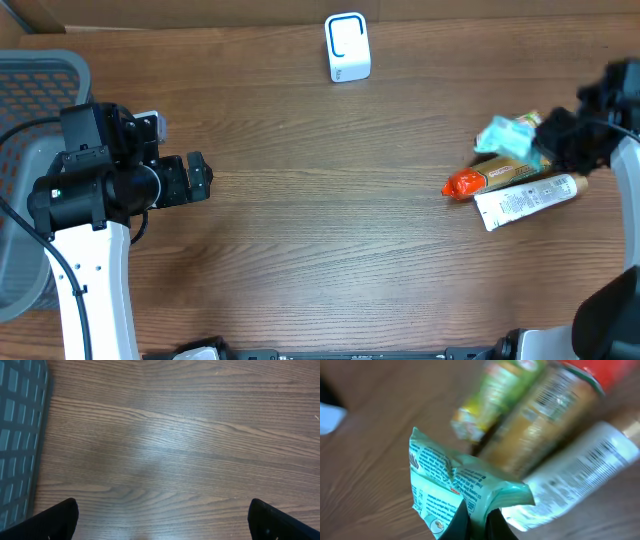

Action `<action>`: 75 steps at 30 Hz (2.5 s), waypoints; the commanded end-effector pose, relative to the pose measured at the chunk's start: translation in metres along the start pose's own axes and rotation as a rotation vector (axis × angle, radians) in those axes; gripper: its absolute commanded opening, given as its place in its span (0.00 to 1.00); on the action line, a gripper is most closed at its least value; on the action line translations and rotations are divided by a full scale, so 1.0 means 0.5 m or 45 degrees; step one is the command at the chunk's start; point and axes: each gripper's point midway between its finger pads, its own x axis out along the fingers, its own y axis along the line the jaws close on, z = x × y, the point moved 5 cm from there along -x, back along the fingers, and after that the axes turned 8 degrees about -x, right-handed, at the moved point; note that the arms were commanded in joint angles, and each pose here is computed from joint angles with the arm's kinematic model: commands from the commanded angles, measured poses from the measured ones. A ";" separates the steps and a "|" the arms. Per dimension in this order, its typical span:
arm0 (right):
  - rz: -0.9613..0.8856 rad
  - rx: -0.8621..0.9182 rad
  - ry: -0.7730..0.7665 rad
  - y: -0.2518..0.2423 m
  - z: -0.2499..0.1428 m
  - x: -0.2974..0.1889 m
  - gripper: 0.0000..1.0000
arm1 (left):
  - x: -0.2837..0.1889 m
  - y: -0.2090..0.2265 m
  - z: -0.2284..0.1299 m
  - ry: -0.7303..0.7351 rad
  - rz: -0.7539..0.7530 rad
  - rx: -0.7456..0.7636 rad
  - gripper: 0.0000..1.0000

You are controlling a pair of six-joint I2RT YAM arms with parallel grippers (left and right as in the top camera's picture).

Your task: Scan the item barcode

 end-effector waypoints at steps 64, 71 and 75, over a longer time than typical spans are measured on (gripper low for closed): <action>0.460 -0.903 -0.356 0.242 -0.314 -0.405 1.00 | -0.011 -0.005 0.007 -0.028 -0.001 0.017 0.99; 0.406 -0.909 -0.562 0.242 -0.281 -0.417 1.00 | -0.011 -0.005 0.007 -0.028 -0.001 0.017 0.99; 0.357 -0.877 -0.811 0.224 -0.262 -0.421 1.00 | -0.011 -0.005 0.007 -0.028 -0.001 0.017 1.00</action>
